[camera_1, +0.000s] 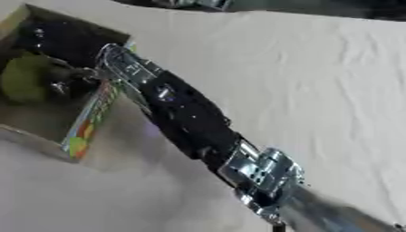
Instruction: Pick up objects on the table and place them in the box.
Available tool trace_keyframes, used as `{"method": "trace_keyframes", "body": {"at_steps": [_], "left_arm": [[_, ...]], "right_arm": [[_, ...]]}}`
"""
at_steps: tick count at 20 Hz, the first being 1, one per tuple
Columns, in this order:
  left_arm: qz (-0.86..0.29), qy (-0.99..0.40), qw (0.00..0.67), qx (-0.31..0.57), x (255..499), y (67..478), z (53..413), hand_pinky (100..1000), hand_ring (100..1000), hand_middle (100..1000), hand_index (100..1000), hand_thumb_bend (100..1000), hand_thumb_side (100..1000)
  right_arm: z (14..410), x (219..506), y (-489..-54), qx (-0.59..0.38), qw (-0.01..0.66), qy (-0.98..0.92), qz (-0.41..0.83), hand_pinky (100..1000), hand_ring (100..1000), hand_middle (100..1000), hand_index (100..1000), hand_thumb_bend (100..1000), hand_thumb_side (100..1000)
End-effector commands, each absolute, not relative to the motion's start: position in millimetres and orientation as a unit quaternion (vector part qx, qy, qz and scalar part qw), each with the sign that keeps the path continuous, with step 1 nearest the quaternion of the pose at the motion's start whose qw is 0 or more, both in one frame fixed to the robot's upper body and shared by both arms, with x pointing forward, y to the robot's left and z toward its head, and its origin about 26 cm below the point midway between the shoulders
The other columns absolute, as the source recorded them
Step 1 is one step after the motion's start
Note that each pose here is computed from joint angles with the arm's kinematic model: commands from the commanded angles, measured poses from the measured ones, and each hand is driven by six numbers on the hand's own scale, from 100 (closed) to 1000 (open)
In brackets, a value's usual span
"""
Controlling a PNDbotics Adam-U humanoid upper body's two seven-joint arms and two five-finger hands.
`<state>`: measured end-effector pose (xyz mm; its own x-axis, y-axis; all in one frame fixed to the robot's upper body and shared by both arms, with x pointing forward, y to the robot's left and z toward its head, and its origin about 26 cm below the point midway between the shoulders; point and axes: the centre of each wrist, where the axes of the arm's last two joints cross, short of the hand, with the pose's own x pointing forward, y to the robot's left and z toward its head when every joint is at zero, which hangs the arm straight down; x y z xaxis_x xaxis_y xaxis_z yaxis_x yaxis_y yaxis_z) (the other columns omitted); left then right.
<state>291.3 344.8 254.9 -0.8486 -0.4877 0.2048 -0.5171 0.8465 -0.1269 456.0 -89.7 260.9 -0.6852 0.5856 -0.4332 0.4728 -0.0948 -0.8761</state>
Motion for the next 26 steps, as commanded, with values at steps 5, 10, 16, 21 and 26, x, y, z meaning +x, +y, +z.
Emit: {"method": "trace_keyframes", "body": {"at_steps": [5,10,16,21,26], "left_arm": [[0.073,-0.959,0.067,0.265,286,346,265,507,570,545,685,100,566],[0.072,-0.959,0.068,0.266,286,347,264,507,570,545,684,100,566],[0.073,-0.957,0.072,0.272,285,349,261,507,570,546,685,100,566],[0.071,-0.955,0.075,0.279,284,351,259,507,570,545,685,100,567],[0.072,-0.95,0.08,0.294,281,356,255,506,570,546,685,100,567]], "right_arm": [[293,445,-86,-0.412,0.02,-0.683,0.603,840,913,854,930,100,188],[313,431,-88,-0.41,0.014,-0.724,0.555,842,904,819,916,100,100],[350,405,-99,-0.405,-0.014,-0.795,0.452,861,897,777,902,100,100],[370,384,-122,-0.406,-0.041,-0.823,0.395,874,898,772,906,100,100],[374,366,-170,-0.429,-0.045,-0.837,0.337,882,896,760,888,100,160]]}}
